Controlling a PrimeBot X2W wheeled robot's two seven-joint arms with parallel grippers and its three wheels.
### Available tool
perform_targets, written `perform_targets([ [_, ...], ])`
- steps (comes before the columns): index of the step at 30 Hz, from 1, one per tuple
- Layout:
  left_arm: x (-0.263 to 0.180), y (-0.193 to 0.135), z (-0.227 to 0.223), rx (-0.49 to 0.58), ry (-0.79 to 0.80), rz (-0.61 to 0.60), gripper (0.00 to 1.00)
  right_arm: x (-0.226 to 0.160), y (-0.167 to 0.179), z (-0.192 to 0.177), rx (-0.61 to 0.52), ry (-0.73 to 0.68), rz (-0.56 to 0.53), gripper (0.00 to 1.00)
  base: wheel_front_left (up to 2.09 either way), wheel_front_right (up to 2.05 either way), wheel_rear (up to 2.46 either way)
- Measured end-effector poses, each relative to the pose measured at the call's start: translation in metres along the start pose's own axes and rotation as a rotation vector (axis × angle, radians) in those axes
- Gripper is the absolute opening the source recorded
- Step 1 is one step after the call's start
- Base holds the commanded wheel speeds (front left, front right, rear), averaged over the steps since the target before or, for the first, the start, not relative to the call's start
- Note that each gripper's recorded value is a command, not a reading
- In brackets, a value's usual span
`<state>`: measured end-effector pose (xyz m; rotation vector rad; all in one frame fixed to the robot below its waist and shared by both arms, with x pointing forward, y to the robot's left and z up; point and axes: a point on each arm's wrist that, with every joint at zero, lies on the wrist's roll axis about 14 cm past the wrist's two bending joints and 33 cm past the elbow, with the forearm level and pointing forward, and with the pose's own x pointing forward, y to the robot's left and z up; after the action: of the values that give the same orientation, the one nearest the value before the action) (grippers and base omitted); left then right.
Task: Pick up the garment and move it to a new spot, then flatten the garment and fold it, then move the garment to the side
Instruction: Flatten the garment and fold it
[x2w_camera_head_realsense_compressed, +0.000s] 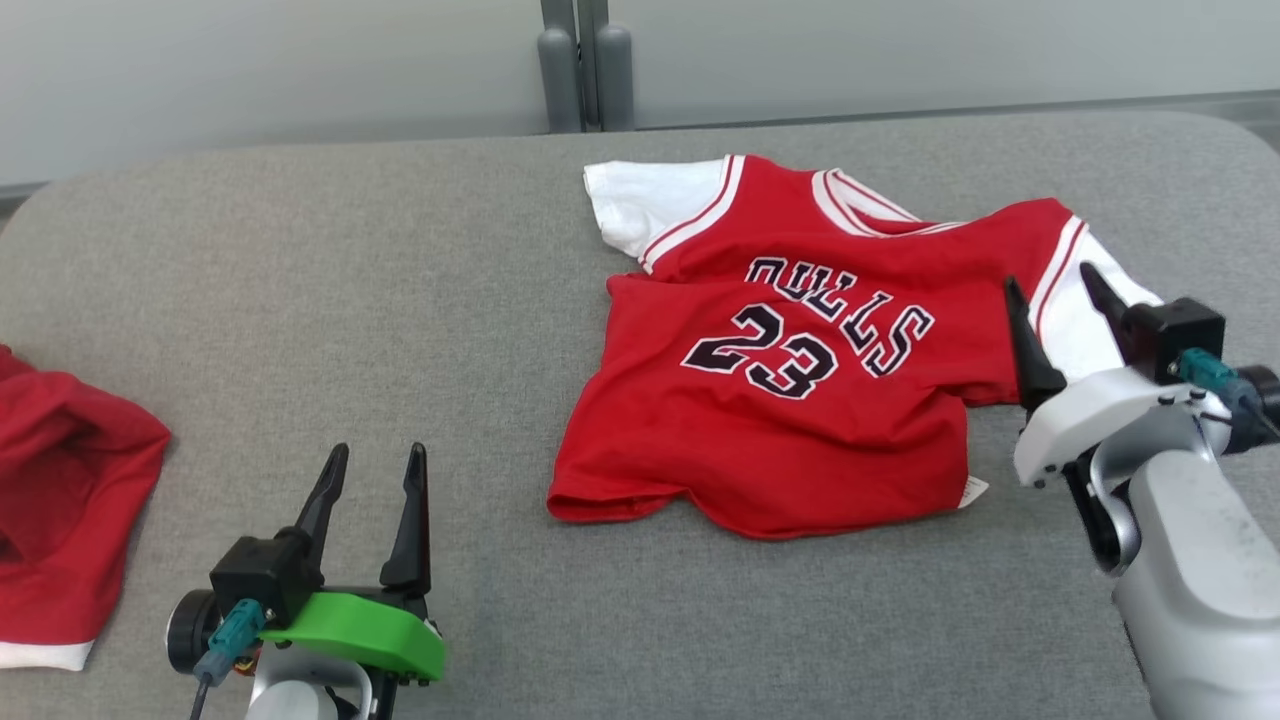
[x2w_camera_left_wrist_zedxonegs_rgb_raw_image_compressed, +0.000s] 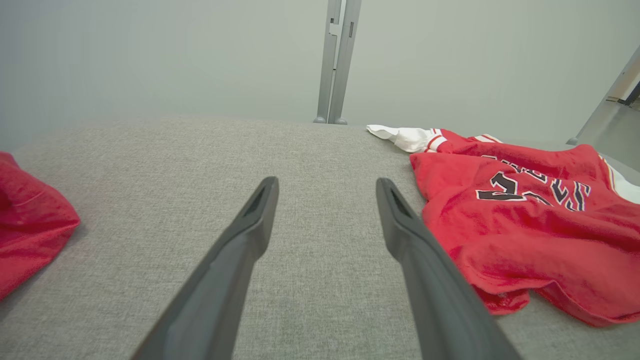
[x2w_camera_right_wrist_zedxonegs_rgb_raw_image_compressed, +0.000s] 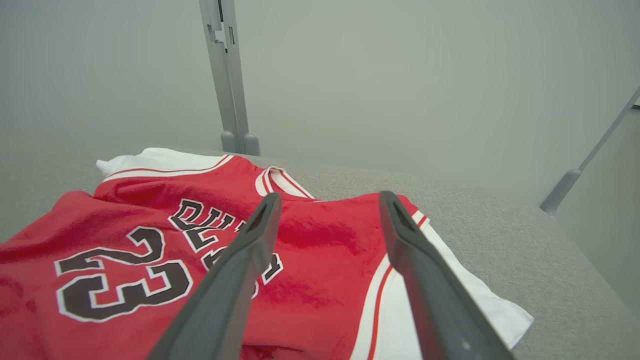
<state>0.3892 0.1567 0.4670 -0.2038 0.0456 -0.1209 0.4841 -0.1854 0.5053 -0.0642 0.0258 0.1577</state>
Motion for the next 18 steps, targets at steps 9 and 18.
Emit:
perform_targets([
  [9, -0.011, -0.021, 0.017, -0.001, -0.053, -0.055, 1.0, -0.053, 0.03, 0.011, 0.078, -0.094, 0.026, 1.0, 0.0, 0.0, 0.0],
  [18, -0.008, -0.033, 0.019, -0.004, -0.059, -0.087, 1.0, -0.071, 0.025, 0.029, 0.1, -0.175, -0.013, 1.0, 0.0, 0.0, 0.0],
])
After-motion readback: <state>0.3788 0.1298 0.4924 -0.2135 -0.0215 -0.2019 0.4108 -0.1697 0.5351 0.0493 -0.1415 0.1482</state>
